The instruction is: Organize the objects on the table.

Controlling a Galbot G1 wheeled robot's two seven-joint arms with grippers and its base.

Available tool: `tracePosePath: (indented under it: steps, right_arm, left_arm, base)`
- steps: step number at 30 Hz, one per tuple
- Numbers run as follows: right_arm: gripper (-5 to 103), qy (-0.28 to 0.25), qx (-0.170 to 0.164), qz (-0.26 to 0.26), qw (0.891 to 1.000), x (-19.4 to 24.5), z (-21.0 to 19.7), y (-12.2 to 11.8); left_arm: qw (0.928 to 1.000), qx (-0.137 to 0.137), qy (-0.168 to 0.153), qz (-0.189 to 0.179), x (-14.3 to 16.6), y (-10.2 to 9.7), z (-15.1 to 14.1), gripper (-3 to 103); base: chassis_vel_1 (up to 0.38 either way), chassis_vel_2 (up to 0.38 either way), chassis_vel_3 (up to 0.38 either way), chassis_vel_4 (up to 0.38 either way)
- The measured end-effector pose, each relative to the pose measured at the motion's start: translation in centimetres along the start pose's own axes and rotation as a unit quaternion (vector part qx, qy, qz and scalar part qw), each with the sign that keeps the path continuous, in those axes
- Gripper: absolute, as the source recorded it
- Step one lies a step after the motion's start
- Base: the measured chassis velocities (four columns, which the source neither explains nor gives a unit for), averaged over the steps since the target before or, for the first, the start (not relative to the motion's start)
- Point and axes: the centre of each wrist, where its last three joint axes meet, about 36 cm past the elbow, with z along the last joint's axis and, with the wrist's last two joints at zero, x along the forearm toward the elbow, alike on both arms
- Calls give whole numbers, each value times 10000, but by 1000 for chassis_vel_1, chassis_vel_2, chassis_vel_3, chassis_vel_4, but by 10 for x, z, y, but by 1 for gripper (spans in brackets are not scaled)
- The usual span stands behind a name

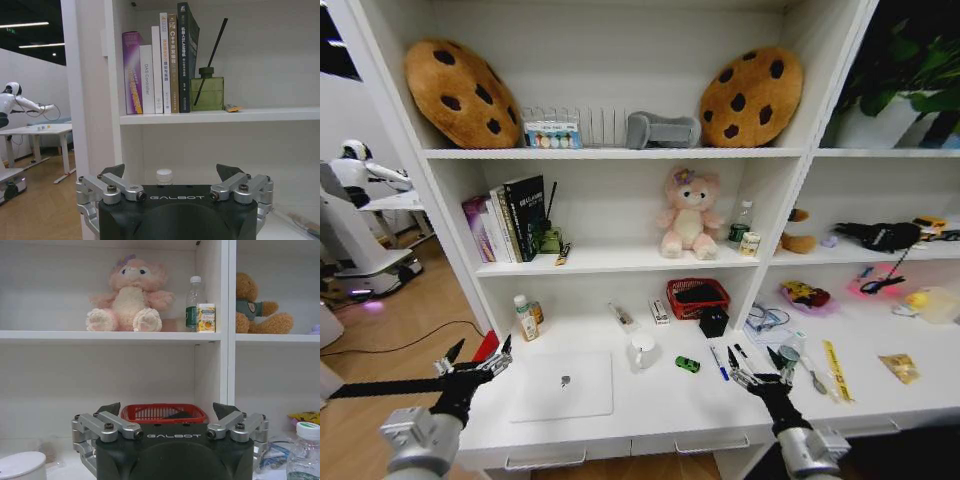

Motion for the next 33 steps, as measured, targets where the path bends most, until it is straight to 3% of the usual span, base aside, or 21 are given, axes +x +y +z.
tracePosePath:
  steps: [5,9,10,12,13,15,16,17,19,21,27,33]
  right_arm:
    - [100,66,-19,-117,9999,0,4,-3]
    - [100,228,-2,-1013,9946,-4,11,-21]
    - [100,228,-2,-1013,9946,-4,11,-21]
    - [100,353,347,-1660,9849,-22,27,-66]
    - [100,353,347,-1660,9849,-22,27,-66]
    - [100,530,600,-2166,9730,-36,40,-117]
    - [100,530,600,-2166,9730,-36,40,-117]
    - [100,629,659,-2506,9638,-44,44,-142]
    - [100,687,675,-2638,9598,-48,48,-155]
    - [100,892,628,-3154,9427,-72,62,-179]
    - [100,1157,464,-3587,9251,-112,83,-181]
    - [100,1233,456,-3755,9175,-141,98,-171]
  left_arm:
    - [10000,-17,6,-22,-1,0,1,100]
    - [10000,-19,8,-23,-1,1,1,100]
    - [10000,-19,8,-23,-1,1,1,100]
    - [10000,-20,9,-19,-1,1,1,100]
    - [10000,-20,9,-19,-1,1,1,100]
    - [10000,-21,11,-17,-1,1,1,100]
    - [10000,-21,11,-17,-1,1,1,100]
    - [10000,-21,12,-15,-1,1,2,100]
    - [10000,-21,12,-14,-1,1,2,100]
    - [10000,-22,14,-9,-1,1,2,100]
    - [10000,-23,16,-4,-2,1,2,100]
    - [10000,-22,18,-2,-2,1,2,100]
  base:
    - [0,0,0,0]
    - [0,0,0,0]
    - [0,0,0,0]
    - [0,0,0,0]
    - [0,0,0,0]
    - [0,0,0,0]
    - [0,0,0,0]
    - [0,0,0,0]
    - [0,0,0,0]
    - [0,0,0,0]
    - [0,0,0,0]
    - [0,0,0,0]
